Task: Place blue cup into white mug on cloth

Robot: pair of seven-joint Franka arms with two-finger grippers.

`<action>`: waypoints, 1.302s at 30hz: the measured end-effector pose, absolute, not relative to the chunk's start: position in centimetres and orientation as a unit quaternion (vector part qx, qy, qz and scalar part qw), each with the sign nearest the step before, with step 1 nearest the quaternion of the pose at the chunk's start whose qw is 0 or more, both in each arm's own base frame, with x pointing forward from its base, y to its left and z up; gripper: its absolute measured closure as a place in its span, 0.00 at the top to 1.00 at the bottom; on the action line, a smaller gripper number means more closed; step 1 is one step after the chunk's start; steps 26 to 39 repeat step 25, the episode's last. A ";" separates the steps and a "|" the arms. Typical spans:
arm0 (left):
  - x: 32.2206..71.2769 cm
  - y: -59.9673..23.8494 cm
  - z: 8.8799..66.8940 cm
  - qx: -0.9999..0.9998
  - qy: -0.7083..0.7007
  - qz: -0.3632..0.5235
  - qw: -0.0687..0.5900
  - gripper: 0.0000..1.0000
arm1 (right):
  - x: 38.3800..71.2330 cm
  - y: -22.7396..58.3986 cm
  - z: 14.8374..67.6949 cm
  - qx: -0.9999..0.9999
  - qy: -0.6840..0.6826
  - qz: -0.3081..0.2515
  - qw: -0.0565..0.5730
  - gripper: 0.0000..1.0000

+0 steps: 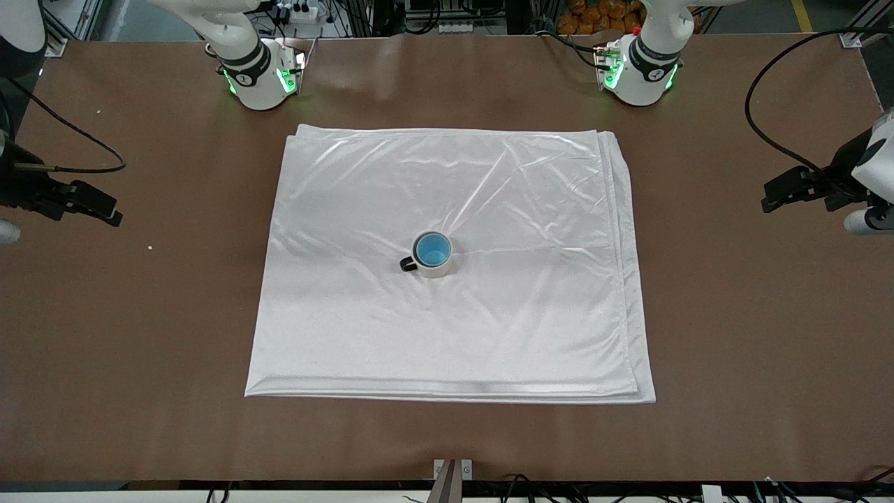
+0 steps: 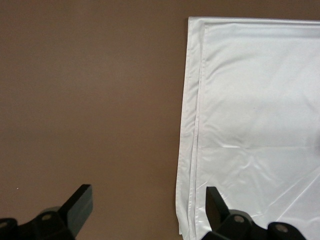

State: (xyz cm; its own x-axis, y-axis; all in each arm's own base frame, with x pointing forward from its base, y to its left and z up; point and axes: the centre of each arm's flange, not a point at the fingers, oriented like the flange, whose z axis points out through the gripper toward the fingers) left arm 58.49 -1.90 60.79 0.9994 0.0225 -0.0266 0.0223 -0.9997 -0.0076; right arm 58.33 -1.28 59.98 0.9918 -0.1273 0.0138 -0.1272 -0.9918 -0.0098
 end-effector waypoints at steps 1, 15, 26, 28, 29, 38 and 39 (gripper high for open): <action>58.5 -1.9 60.8 -1.000 -0.011 0.013 0.004 1.00 | 58.3 -1.3 60.0 -0.998 0.064 -0.007 0.004 1.00; 58.5 -1.9 60.8 -1.000 -0.011 0.013 0.004 1.00 | 58.3 -1.3 60.0 -0.998 0.064 -0.007 0.004 1.00; 58.5 -1.9 60.8 -1.000 -0.011 0.013 0.004 1.00 | 58.4 -1.7 59.9 -0.998 0.067 -0.006 0.004 1.00; 58.5 -1.9 60.8 -1.000 -0.011 0.013 0.004 1.00 | 58.4 -1.7 59.9 -0.998 0.067 -0.006 0.004 1.00; 58.5 -1.9 60.8 -1.000 -0.011 0.013 0.004 1.00 | 58.4 -1.7 59.9 -0.998 0.067 -0.006 0.004 1.00; 58.5 -1.9 60.8 -1.000 -0.011 0.013 0.004 1.00 | 58.4 -1.7 59.9 -0.998 0.067 -0.006 0.004 1.00; 58.5 -1.9 60.8 -1.000 -0.011 0.013 0.004 1.00 | 58.4 -1.7 59.9 -0.998 0.067 -0.006 0.004 1.00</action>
